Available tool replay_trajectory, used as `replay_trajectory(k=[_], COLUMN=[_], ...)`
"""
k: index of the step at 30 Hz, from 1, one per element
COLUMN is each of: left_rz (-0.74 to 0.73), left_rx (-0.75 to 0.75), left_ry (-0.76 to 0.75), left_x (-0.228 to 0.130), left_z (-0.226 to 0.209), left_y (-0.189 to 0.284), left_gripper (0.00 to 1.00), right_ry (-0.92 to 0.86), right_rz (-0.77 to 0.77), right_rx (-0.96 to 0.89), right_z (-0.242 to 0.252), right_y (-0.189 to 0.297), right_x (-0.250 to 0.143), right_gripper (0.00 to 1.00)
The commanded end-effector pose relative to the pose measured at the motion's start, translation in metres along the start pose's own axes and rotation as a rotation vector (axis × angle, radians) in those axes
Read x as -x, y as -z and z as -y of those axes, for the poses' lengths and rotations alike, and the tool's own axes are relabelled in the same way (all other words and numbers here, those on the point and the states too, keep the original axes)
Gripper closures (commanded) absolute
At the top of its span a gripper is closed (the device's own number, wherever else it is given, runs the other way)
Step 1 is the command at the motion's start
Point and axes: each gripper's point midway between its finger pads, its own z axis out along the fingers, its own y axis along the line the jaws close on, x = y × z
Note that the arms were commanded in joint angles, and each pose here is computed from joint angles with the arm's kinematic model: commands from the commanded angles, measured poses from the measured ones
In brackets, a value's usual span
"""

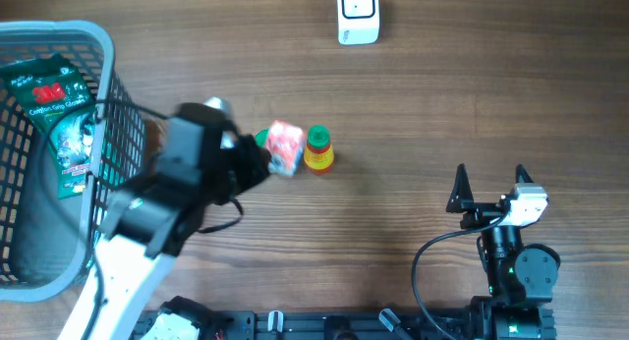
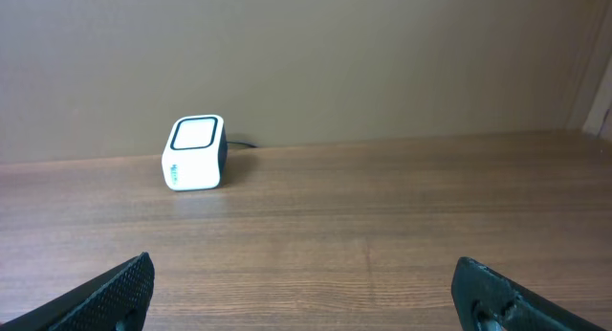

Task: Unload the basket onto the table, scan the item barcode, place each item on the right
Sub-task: 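Place the red tissue pack beside the sriracha bottle with the left gripper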

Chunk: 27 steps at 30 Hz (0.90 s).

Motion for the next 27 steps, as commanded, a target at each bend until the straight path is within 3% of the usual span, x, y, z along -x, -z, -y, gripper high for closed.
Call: replay_trajectory(k=[1,7,14,17,25,27], left_rz=[-0.059,-0.153,-0.188,-0.191,-0.189,-0.192], left_rx=[0.219,0.367,0.323,0.261,0.268,0.274], left_ry=[-0.173,-0.329,-0.379,-0.326,-0.286,-0.287], left_x=[-0.029,-0.066,-0.091,-0.105,-0.108,-0.108], left_z=[-0.016,-0.018,0.005,0.019,0.017,0.016], left_y=[-0.030,-0.083,-0.170,-0.206,-0.215,-0.214], left_gripper=[0.96,0.96,0.96,0.96,0.96,0.79], right_ry=[0.009,0.009,0.009,0.009,0.009,0.009], right_rz=[0.001,0.001,0.001,0.001,0.001,0.001], right_rx=[-0.001,-0.001,-0.001,-0.001,-0.001,-0.002], right_z=[0.000,0.000,0.000,0.000,0.000,0.000], right_y=[0.000,0.000,0.000,0.000,0.000,0.000], right_x=[0.000,0.000,0.000,0.000,0.000,0.000], right_gripper=[0.00,0.00,0.00,0.00,0.00,0.00])
